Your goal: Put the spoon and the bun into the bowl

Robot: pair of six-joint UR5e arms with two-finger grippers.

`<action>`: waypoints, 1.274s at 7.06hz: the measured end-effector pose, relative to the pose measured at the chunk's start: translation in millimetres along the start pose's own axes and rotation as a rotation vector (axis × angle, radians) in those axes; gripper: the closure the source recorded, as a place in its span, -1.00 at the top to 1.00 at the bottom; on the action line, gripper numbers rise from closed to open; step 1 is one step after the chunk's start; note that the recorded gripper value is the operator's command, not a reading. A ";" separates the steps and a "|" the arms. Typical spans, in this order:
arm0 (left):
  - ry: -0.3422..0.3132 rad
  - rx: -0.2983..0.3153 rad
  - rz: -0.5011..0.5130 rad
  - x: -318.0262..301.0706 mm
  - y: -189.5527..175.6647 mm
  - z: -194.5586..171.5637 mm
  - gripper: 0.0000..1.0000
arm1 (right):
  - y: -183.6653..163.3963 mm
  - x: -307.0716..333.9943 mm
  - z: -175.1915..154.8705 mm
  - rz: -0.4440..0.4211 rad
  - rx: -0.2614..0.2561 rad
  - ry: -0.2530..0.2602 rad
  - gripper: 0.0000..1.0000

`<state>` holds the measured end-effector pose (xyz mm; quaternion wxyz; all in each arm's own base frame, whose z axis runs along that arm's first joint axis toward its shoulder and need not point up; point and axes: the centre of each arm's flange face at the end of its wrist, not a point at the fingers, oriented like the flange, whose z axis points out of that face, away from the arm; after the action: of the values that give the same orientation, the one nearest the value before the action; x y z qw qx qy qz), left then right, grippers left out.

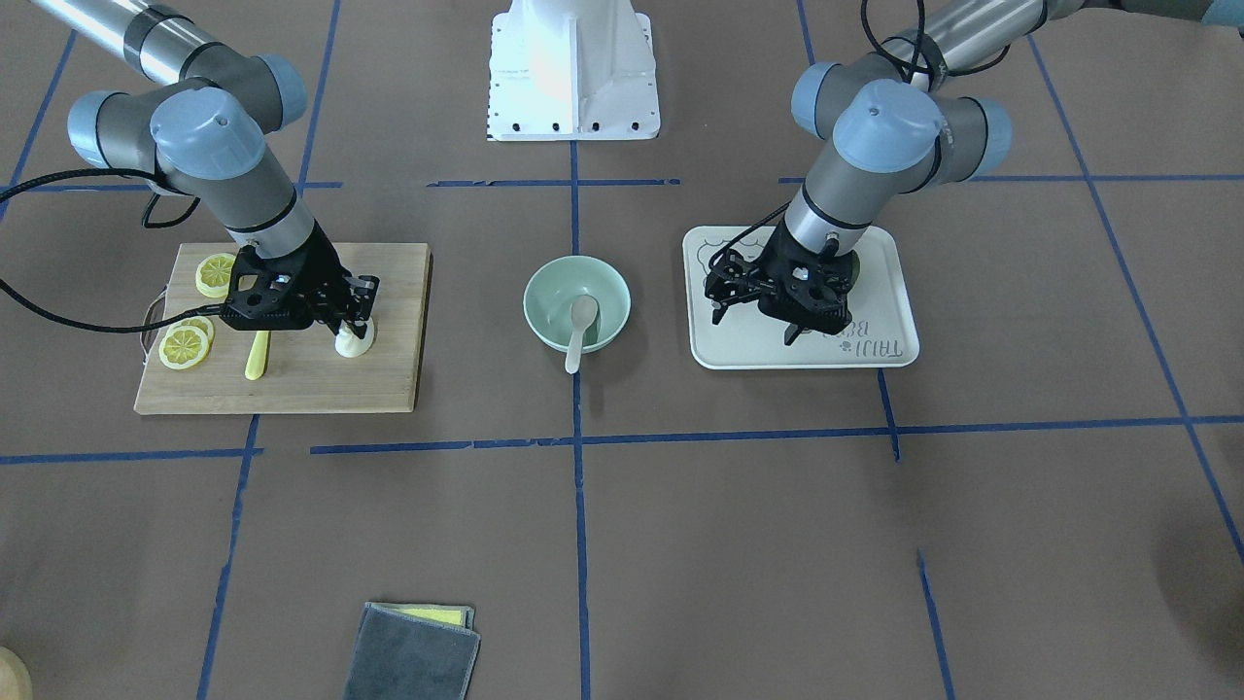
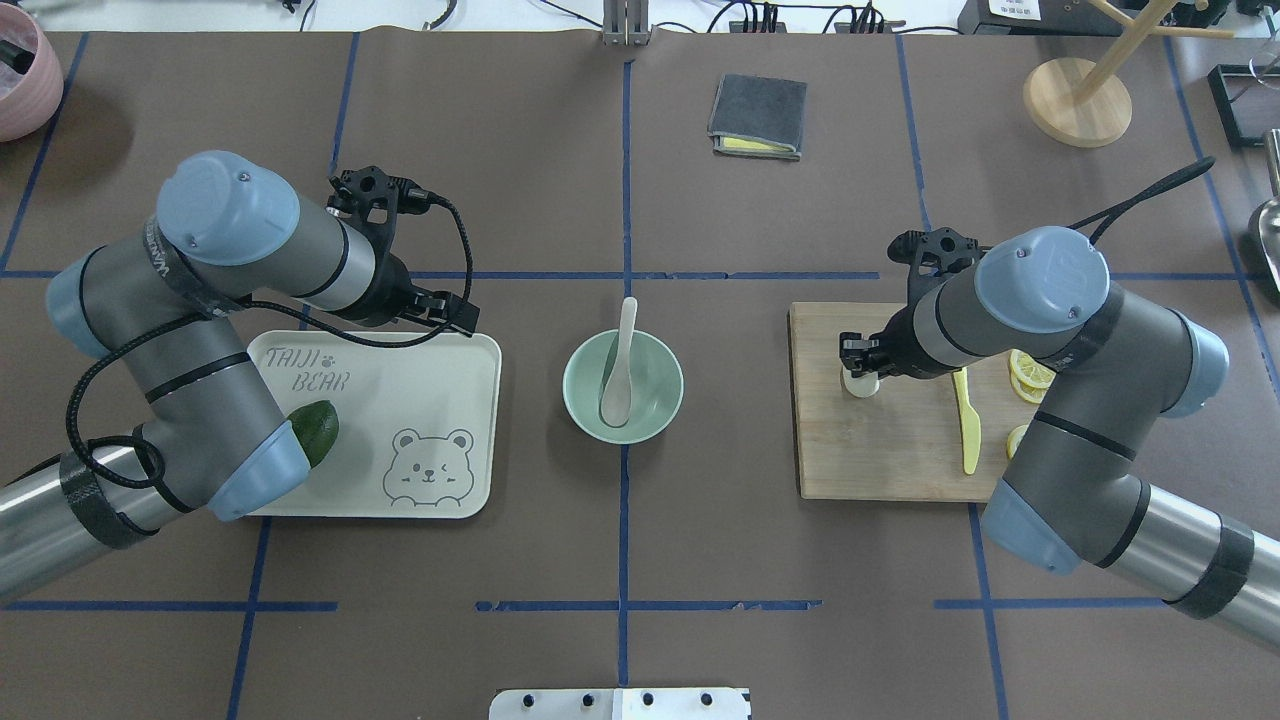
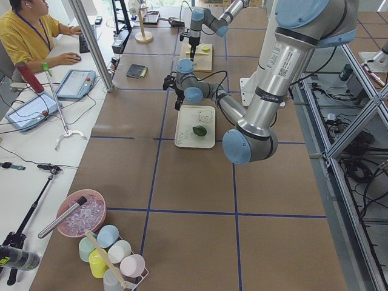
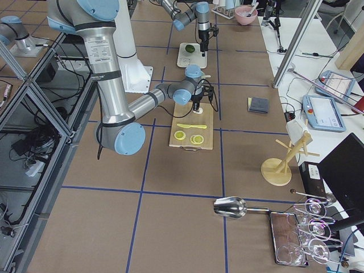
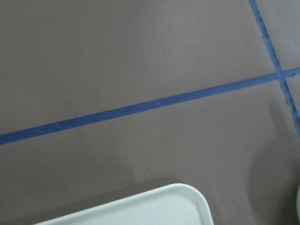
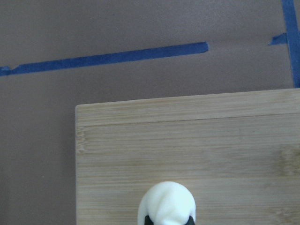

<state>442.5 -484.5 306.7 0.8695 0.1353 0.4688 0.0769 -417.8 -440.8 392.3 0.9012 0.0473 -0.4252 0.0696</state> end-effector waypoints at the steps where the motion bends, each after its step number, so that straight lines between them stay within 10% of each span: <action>1: 0.001 0.001 0.000 0.1 0.2 -0.5 0.98 | -0.3 -4.8 -4.5 -0.002 0.005 -0.010 -0.57; 5: 0.013 0.013 0.004 4.1 0.1 -10.7 0.98 | -9.1 -86.7 -45.1 0.132 0.031 -0.094 -0.44; 9: 0.036 0.032 0.014 3.2 9.5 -32.4 0.98 | 52.0 -217.5 -54.4 0.288 0.049 -0.169 -0.14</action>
<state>417.1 -469.4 290.1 0.8582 0.1510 0.4844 0.0780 -521.8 -400.2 191.0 0.8415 0.0133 -0.5000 0.2040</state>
